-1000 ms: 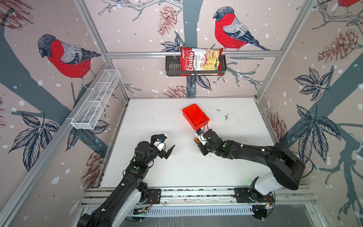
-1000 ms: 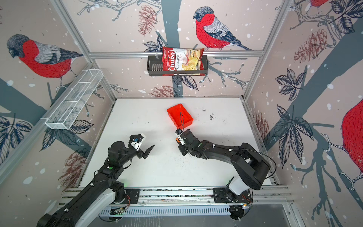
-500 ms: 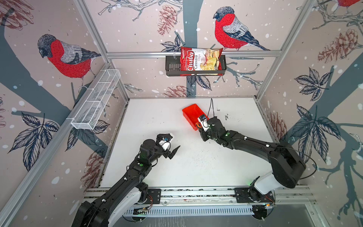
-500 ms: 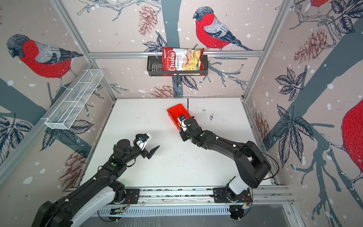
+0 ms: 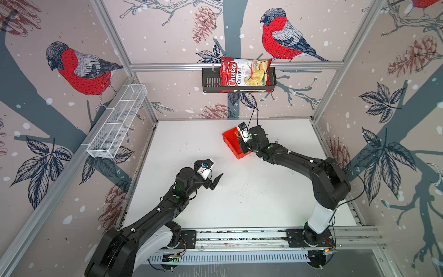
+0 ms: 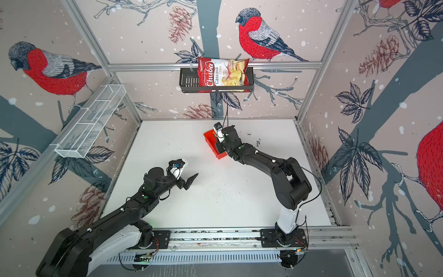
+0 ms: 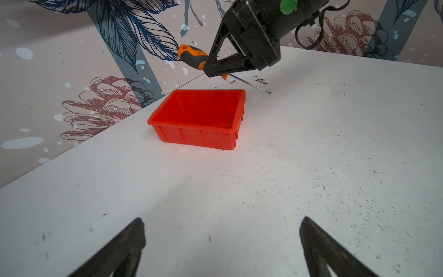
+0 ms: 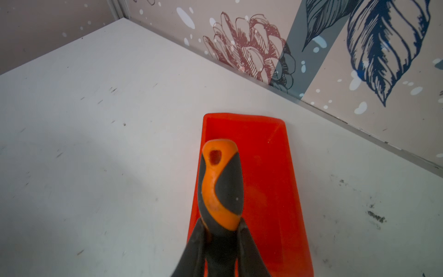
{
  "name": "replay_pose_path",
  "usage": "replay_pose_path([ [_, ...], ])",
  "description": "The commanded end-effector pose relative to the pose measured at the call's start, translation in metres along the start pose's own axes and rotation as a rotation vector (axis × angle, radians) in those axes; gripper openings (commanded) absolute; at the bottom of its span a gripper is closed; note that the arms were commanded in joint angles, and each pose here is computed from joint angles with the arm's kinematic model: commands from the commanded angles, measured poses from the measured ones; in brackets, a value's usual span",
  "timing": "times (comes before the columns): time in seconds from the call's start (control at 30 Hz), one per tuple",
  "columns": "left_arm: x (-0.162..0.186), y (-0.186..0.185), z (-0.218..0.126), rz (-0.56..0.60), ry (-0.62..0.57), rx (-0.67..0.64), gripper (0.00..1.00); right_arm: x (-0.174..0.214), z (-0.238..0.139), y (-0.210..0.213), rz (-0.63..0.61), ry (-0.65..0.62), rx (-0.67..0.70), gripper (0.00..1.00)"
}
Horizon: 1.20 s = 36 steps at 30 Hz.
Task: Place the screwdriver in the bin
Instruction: 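Lift the screwdriver with the right gripper and carry it over the red bin, then lower the screwdriver into the red bin and open the right gripper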
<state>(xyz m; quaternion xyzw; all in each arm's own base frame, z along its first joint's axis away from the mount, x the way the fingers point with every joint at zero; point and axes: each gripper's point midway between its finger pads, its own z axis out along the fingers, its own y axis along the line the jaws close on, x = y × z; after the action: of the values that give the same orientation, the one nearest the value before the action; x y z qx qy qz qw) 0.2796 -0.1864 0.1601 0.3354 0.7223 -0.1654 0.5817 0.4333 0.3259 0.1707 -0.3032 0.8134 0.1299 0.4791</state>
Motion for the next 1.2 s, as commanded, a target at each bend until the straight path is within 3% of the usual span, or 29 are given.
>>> replay_pose_path([
  [0.0,-0.023,0.009,0.004,-0.016,-0.088,-0.035,0.99,-0.024,0.014,-0.007,0.014,-0.068,-0.002,0.11],
  [0.33,-0.031,0.014,0.023,-0.017,-0.089,-0.028,0.99,-0.029,0.061,-0.028,0.058,-0.070,0.022,0.11],
  [0.77,-0.025,0.010,0.026,-0.021,-0.063,-0.003,0.99,0.022,0.103,-0.035,0.077,0.041,0.025,0.11],
  [1.17,-0.024,0.011,0.024,-0.026,-0.059,-0.016,0.99,0.057,0.119,-0.034,0.071,0.110,0.019,0.11],
])
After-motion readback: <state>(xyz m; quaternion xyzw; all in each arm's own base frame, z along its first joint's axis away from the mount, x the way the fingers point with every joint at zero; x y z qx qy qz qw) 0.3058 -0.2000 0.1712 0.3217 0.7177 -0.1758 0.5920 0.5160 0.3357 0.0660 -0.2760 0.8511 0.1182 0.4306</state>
